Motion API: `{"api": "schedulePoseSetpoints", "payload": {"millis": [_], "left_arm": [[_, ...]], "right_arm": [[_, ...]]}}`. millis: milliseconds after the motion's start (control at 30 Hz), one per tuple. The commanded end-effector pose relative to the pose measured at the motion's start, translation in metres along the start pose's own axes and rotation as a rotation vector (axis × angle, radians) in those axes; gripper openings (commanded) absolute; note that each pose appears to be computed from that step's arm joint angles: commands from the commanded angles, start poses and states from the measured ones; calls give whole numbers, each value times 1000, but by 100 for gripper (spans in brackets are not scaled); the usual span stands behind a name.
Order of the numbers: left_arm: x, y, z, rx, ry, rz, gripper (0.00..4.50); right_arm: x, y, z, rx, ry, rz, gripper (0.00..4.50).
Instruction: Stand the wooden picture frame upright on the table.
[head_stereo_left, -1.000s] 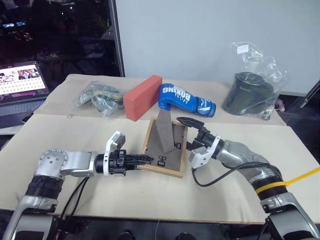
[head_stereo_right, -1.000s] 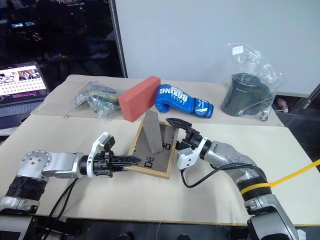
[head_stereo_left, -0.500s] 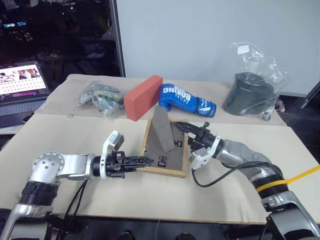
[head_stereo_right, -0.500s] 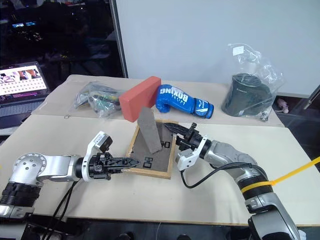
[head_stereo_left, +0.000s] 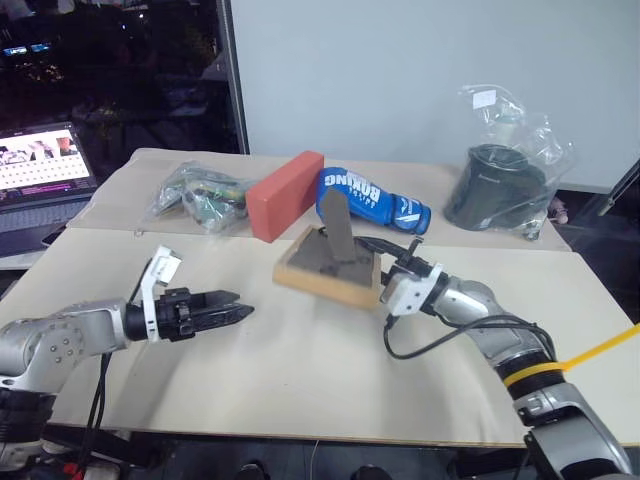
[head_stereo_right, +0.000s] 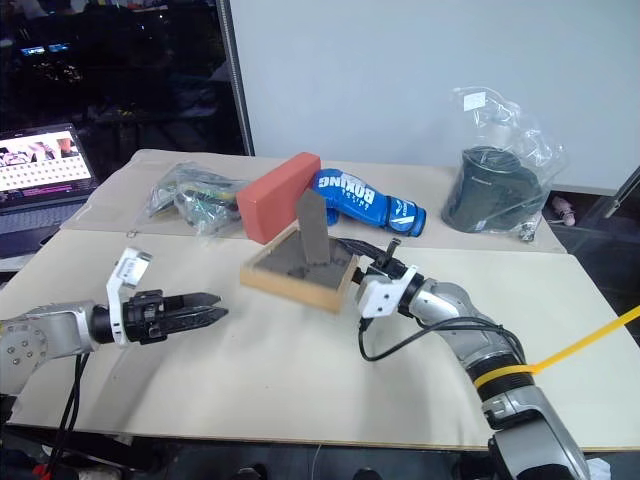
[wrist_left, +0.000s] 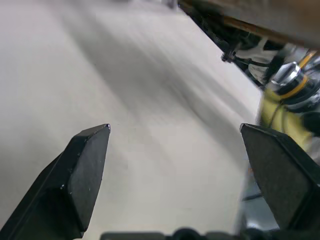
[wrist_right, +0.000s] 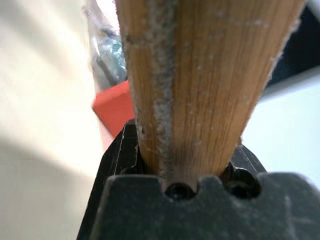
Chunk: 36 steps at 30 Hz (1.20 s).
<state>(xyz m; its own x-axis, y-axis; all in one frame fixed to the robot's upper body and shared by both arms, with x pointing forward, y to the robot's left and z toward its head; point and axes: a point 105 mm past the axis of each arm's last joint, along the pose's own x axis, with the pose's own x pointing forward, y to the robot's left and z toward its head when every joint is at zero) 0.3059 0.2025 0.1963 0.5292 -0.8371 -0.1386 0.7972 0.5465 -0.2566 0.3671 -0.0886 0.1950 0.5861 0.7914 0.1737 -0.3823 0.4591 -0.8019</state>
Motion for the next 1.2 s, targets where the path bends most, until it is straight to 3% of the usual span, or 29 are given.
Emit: {"api": "schedulePoseSetpoints", "payload": {"millis": [33,167,300,600,833,1133,1200], "left_arm": [[-1,1,19,99,-52,9,450],[4,-13,14,135,-13,-48,450],[7,-8,4,130,2,-14,450],[10,-12,9,101,-19,10,450],[15,-9,16,135,-7,61,450],[26,3,26,155,-3,115,450],[28,4,24,156,6,111,450]], "right_arm": [[0,-21,-2,324,10,-48,127],[-2,-9,-21,757,135,19,127],[-11,22,-31,976,290,159,127],[-22,69,-24,1276,398,339,126],[-24,88,-16,1397,396,382,125],[-29,93,-17,1397,399,358,124],[-33,90,-15,1385,389,355,225]]}}
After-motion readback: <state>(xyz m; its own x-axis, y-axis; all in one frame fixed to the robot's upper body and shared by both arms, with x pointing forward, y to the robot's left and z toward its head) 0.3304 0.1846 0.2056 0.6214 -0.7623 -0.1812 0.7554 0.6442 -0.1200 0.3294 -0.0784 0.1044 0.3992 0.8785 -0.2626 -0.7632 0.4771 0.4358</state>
